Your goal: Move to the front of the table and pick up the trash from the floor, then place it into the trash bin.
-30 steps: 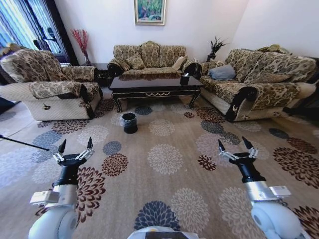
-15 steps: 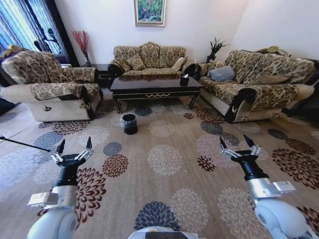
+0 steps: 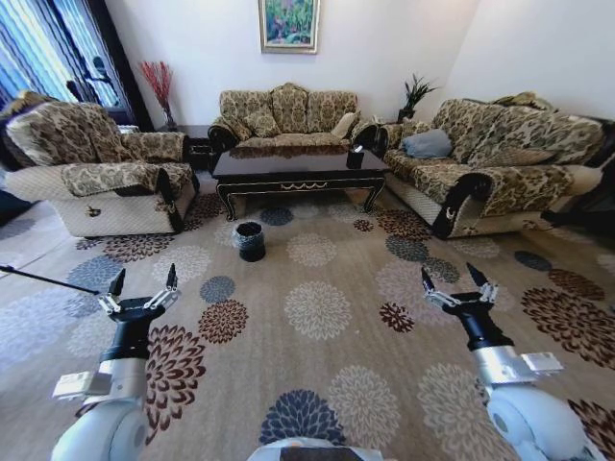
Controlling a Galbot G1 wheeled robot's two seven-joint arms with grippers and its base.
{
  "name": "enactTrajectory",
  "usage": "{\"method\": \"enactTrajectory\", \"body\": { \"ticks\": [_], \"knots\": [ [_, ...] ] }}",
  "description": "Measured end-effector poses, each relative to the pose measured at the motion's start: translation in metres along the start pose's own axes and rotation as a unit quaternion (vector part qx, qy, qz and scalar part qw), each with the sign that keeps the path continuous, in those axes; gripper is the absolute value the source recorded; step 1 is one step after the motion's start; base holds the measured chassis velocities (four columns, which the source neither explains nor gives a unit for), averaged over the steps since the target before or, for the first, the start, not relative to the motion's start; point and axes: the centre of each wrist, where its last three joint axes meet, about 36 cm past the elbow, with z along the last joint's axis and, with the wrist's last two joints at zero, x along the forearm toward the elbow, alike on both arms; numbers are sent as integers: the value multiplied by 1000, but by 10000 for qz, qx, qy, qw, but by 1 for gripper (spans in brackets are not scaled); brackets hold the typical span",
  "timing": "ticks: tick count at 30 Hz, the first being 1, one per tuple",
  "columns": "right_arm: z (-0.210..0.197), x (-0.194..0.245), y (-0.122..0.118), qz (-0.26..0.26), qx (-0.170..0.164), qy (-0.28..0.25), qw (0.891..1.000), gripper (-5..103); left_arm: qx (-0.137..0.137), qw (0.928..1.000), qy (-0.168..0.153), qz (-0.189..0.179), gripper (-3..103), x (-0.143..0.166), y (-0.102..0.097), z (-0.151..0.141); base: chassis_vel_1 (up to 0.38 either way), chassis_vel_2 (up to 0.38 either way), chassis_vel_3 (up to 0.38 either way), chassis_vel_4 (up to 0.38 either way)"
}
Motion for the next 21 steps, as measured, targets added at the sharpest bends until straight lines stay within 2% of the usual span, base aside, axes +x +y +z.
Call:
{"method": "enactTrajectory", "body": {
  "ticks": [21],
  "knots": [
    [3, 4, 2, -46, -8, -1, 10000, 100, -52, 10000, 29, 10, 100, 1, -1, 6, 0, 0, 0, 0]
  ]
}}
